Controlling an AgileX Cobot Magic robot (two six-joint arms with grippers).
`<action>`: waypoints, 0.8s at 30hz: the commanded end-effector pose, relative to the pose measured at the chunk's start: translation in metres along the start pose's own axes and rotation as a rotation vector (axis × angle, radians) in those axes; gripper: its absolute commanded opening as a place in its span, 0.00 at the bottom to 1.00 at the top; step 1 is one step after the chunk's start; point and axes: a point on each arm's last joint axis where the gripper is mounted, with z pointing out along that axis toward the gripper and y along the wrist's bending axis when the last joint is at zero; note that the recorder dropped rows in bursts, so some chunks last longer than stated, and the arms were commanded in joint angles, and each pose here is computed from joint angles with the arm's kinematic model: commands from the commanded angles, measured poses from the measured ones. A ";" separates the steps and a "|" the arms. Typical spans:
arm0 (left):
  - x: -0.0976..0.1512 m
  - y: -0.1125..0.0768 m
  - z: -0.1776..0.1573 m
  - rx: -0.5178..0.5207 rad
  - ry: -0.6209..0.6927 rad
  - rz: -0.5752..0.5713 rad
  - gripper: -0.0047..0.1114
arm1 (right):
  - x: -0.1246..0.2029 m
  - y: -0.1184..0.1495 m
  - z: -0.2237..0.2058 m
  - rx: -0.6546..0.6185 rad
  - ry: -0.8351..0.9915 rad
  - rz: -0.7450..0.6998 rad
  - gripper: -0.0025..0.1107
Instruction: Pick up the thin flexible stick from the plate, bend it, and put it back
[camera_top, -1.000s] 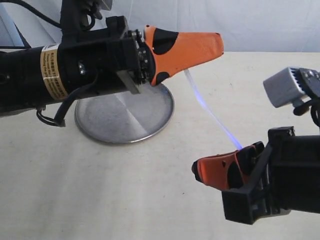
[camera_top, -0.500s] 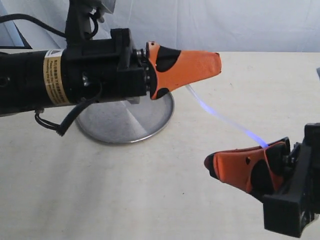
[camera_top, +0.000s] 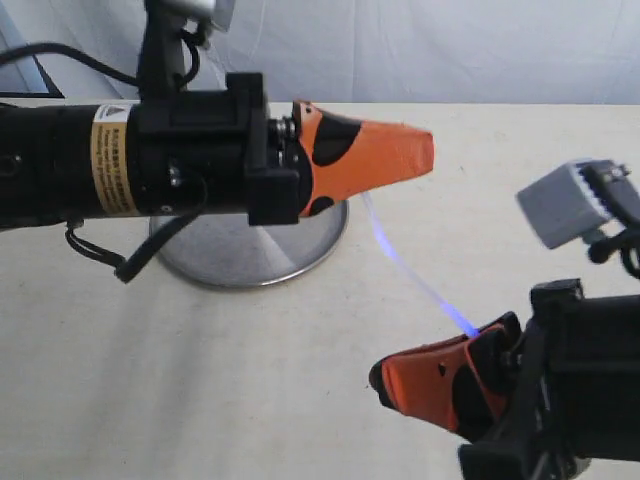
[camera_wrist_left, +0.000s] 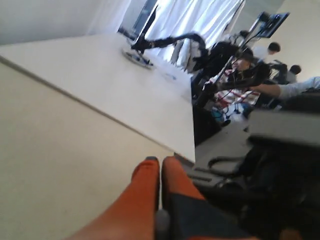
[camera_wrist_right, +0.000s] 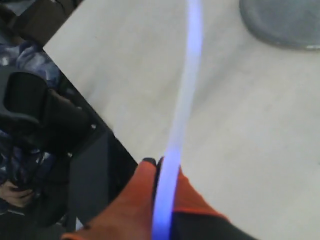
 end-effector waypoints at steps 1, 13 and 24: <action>0.011 -0.009 0.000 0.080 0.109 -0.040 0.04 | -0.023 0.011 -0.026 -0.015 -0.232 -0.108 0.01; -0.019 -0.023 -0.001 0.232 -0.147 -0.084 0.04 | -0.014 -0.005 0.007 0.095 -0.013 -0.040 0.01; 0.000 -0.009 0.002 0.070 0.060 0.095 0.04 | -0.019 0.004 -0.004 0.047 -0.086 -0.061 0.01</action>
